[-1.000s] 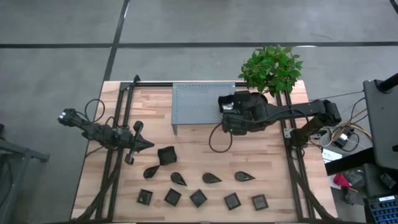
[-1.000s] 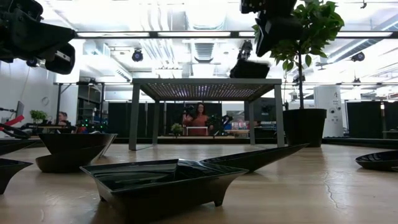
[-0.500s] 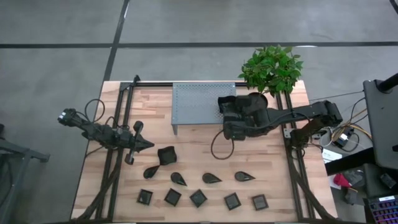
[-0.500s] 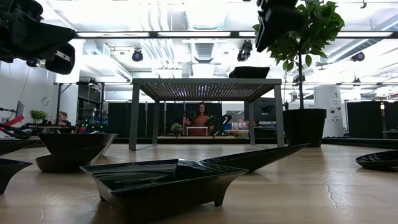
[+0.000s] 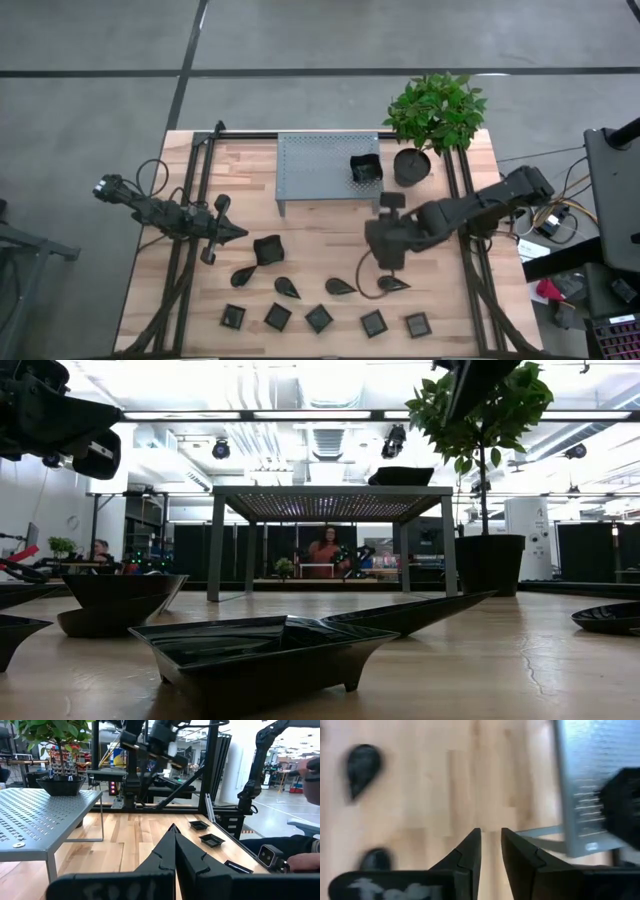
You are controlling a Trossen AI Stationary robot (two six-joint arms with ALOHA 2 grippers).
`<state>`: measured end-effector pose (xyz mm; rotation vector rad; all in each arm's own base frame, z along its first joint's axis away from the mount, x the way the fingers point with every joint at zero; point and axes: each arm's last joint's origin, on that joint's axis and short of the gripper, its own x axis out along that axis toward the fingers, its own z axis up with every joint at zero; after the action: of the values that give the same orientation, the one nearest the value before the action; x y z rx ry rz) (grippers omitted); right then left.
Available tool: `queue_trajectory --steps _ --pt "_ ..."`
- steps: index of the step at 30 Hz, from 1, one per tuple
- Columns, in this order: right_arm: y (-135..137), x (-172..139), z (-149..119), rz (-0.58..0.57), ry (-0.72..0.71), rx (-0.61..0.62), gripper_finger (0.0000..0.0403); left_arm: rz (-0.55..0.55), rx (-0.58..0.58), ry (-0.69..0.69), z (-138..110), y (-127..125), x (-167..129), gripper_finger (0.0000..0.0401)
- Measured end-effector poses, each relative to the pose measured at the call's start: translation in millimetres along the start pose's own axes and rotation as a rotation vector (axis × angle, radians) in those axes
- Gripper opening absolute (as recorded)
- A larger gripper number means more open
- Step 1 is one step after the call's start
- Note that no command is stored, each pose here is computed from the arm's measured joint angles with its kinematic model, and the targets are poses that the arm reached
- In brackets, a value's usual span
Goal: Pick & Place Mini shaped plates
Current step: Put the black square plate on the shelf
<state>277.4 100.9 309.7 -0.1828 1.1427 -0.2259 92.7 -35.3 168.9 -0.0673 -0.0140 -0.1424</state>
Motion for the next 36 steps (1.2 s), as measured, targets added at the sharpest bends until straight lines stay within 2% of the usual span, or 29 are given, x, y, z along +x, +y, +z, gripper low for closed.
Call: queue_trajectory --steps 7,14,19,27,36 --pt "40 -9 -20 0.075 0.006 -0.007 0.0069 0.0 0.0 0.0 0 0 0 0.0" --pt "83 13 -47 0.113 0.036 0.038 0.0089 0.0 0.0 0.0 0 0 0 0.0" --pt "107 25 -61 0.128 0.11 0.027 0.0093 0.0 0.0 0.001 0 0 0 0.0" --pt "134 41 -76 0.181 0.259 0.014 0.0078 0.0 0.0 0.001 0 0 0 0.0" --pt "159 28 -100 0.275 0.37 0.058 0.007 0.0 0.001 0.002 0 0 0 0.0"
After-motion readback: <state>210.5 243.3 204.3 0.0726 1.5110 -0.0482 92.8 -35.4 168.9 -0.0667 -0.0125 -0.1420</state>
